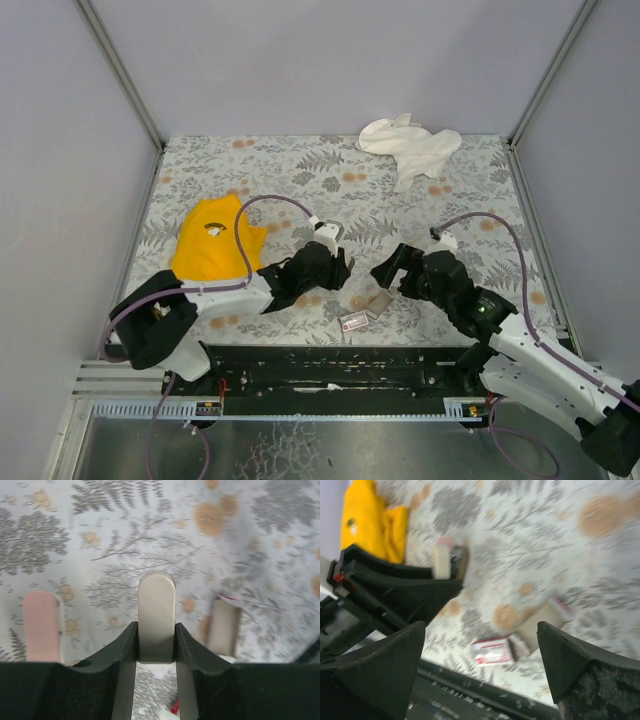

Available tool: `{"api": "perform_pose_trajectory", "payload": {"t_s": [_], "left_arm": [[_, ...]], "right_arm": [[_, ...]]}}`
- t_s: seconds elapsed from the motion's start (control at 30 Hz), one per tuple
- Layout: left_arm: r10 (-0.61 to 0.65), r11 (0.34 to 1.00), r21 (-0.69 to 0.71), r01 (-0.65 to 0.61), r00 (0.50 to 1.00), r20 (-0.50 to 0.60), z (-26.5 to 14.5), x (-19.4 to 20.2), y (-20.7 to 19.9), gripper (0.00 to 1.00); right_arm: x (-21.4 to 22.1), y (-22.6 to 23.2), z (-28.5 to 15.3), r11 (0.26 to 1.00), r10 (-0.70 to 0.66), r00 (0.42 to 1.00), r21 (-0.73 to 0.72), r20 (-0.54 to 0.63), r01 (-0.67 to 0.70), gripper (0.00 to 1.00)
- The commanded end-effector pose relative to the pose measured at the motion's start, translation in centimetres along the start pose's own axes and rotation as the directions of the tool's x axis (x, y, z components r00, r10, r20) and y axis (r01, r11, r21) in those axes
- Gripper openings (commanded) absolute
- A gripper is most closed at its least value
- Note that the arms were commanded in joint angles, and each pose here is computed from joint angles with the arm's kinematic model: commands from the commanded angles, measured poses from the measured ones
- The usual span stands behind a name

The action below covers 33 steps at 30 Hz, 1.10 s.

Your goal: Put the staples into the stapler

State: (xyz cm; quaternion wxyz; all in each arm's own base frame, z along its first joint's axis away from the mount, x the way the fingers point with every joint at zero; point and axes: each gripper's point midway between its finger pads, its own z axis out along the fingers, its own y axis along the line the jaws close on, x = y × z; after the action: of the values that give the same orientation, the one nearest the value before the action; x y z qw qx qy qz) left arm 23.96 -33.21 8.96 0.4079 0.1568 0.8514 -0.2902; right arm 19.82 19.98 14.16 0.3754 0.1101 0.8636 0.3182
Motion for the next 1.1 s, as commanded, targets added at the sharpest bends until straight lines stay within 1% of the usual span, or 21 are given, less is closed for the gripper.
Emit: {"api": "perform_pose_trajectory", "payload": {"t_s": [0.0, 0.07, 0.17, 0.37, 0.4, 0.43, 0.47, 0.53, 0.57, 0.6, 0.67, 0.73, 0.77, 0.8, 0.87, 0.93, 1.0, 1.07], "left_arm": [[-0.018, 0.988, -0.151, 0.013, 0.999, -0.029, 2.0, 0.4, 3.3, 0.0], [-0.011, 0.983, -0.183, -0.001, 0.998, -0.063, 2.9, 1.2, 4.0, 0.0], [-0.006, 0.978, -0.208, -0.018, 0.993, -0.115, 4.0, 2.4, 4.5, 0.0], [-0.017, 0.971, -0.24, -0.018, 0.99, -0.14, 4.5, 3.7, 5.4, 0.0], [-0.018, 0.97, -0.242, -0.017, 0.989, -0.145, 4.6, 3.9, 5.5, 0.02], [-0.019, 0.97, -0.241, -0.018, 0.988, -0.151, 4.6, 4.0, 5.5, 0.05], [-0.021, 0.971, -0.238, -0.017, 0.988, -0.154, 4.7, 4.1, 5.4, 0.13], [-0.028, 0.973, -0.232, -0.008, 0.988, -0.154, 4.7, 4.1, 5.2, 0.35], [-0.031, 0.973, -0.229, -0.005, 0.988, -0.152, 4.7, 4.1, 5.2, 0.48], [-0.03, 0.976, -0.217, -0.002, 0.989, -0.147, 4.7, 3.9, 4.9, 0.56], [-0.02, 0.984, -0.181, -0.004, 0.991, -0.133, 4.7, 3.2, 4.1, 0.67], [0.011, 0.993, -0.114, -0.024, 0.993, -0.116, 4.6, 2.1, 2.7, 0.76], [0.028, 0.996, -0.081, -0.036, 0.994, -0.102, 4.5, 1.3, 2.0, 0.86], [0.047, 0.997, -0.054, -0.051, 0.995, -0.083, 4.4, 0.4, 1.4, 0.9], [0.08, 0.996, -0.031, -0.081, 0.996, -0.035, 3.9, -1.7, 0.9, 0.95], [0.074, 0.997, -0.037, -0.073, 0.997, 0.024, 3.1, -4.4, 1.8, 0.99], [0.031, 0.998, -0.049, -0.028, 0.997, 0.076, 2.0, -7.1, 4.1, 1.0], [-0.032, 0.995, -0.087, 0.045, 0.989, 0.142, 0.5, -9.6, 7.6, 1.0]], "right_arm": [[-1.9, -5.1, 0.1, 0.982, -0.091, 0.996, 0.167, -0.023, 0.093, 0.99], [-2.8, -6.4, 0.7, 0.981, -0.057, 0.998, 0.184, -0.027, 0.061, 0.99], [-3.5, -7.2, 1.3, 0.982, -0.043, 0.998, 0.183, -0.052, 0.052, 0.99], [-4.1, -8.2, 2.0, 0.975, -0.057, 0.995, 0.211, -0.079, 0.073, 0.99], [-4.0, -8.3, 2.1, 0.975, -0.056, 0.995, 0.211, -0.079, 0.072, 0.99], [-4.0, -8.3, 2.2, 0.975, -0.053, 0.995, 0.211, -0.079, 0.069, 0.99], [-3.9, -8.4, 2.2, 0.975, -0.051, 0.996, 0.211, -0.079, 0.067, 0.99], [-3.7, -8.3, 2.4, 0.978, -0.057, 0.995, 0.193, -0.083, 0.072, 0.99], [-3.6, -8.3, 2.5, 0.98, -0.063, 0.994, 0.184, -0.084, 0.078, 0.99], [-3.6, -8.3, 2.5, 0.98, -0.073, 0.994, 0.177, -0.085, 0.087, 0.99], [-3.7, -8.3, 2.5, 0.978, -0.103, 0.991, 0.173, -0.084, 0.116, 0.99], [-4.1, -8.1, 2.4, 0.974, -0.141, 0.986, 0.167, -0.085, 0.153, 0.99], [-4.4, -7.9, 2.4, 0.972, -0.158, 0.984, 0.161, -0.083, 0.17, 0.99], [-4.8, -7.6, 2.4, 0.97, -0.177, 0.981, 0.157, -0.08, 0.188, 0.99], [-5.9, -7.2, 2.3, 0.961, -0.214, 0.975, 0.163, -0.067, 0.222, 0.99], [-7.6, -7.2, 2.1, 0.947, -0.25, 0.967, 0.196, -0.041, 0.253, 0.99], [-9.6, -7.3, 1.8, 0.939, -0.275, 0.961, 0.211, -0.009, 0.27, 0.99], [-11.6, -8.1, 1.3, 0.946, -0.254, 0.966, 0.22, 0.043, 0.239, 0.99]]}}
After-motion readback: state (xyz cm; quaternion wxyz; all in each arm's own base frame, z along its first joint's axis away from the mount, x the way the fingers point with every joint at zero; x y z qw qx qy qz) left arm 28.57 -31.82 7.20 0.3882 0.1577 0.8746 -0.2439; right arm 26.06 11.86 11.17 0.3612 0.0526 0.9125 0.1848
